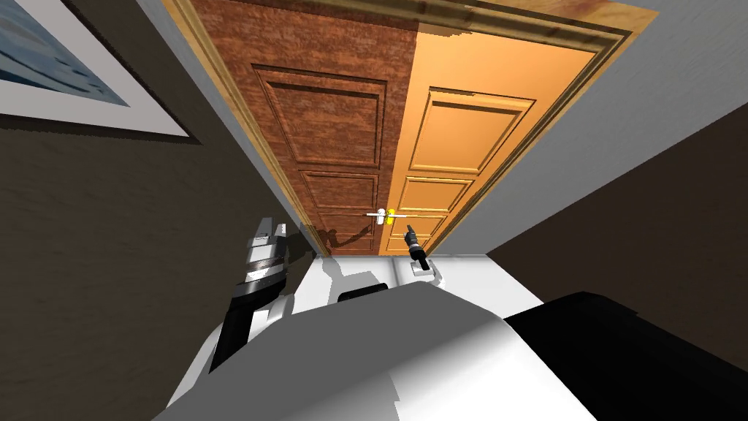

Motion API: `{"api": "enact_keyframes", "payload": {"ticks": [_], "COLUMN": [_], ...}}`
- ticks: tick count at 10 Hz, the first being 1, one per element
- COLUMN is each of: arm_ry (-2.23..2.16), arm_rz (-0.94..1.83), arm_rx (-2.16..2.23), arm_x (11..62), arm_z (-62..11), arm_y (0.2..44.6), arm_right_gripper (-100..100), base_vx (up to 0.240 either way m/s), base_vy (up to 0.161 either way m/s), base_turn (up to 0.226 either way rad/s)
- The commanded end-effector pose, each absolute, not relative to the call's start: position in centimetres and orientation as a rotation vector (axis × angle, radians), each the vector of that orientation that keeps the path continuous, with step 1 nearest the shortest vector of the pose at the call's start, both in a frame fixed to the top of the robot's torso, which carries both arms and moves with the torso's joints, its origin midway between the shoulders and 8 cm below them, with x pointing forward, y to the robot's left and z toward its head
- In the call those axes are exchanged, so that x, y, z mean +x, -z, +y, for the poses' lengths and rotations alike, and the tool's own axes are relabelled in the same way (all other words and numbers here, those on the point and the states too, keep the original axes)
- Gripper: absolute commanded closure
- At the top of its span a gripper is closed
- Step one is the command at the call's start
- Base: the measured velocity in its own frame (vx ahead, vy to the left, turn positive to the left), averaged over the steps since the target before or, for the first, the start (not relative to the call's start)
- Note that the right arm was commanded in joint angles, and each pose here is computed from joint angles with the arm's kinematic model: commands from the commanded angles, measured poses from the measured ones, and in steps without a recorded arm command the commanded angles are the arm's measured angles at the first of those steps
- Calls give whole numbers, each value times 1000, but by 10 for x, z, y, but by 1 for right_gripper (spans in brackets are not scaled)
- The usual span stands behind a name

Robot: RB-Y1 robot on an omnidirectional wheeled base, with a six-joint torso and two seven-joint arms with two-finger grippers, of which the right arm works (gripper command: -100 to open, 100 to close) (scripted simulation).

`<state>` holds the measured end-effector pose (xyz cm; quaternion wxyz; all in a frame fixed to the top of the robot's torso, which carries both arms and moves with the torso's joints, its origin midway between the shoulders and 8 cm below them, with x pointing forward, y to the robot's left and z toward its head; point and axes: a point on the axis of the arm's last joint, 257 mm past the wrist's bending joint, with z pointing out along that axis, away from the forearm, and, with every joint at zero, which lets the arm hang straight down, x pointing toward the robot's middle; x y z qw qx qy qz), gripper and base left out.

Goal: Pull the door open

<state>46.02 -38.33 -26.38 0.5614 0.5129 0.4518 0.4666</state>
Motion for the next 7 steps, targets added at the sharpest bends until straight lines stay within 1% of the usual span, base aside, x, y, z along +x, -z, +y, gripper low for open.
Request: {"api": "enact_keyframes", "payload": {"ticks": [1, 4, 5, 7], "arm_ry": [-1092, -1077, -1080, -1024], "arm_rz": [1068, 1076, 1075, 1057], "arm_rx": [1237, 1287, 1276, 1307], "arm_x": [462, 462, 462, 448], "arm_z": [-387, -396, -394, -433], "arm_y": [274, 292, 288, 297], "arm_right_gripper": [-100, -100, -100, -100], "base_vx": [145, 160, 74, 77], "base_vy": [9, 0, 0, 29], "base_turn": [42, 45, 10, 55]}}
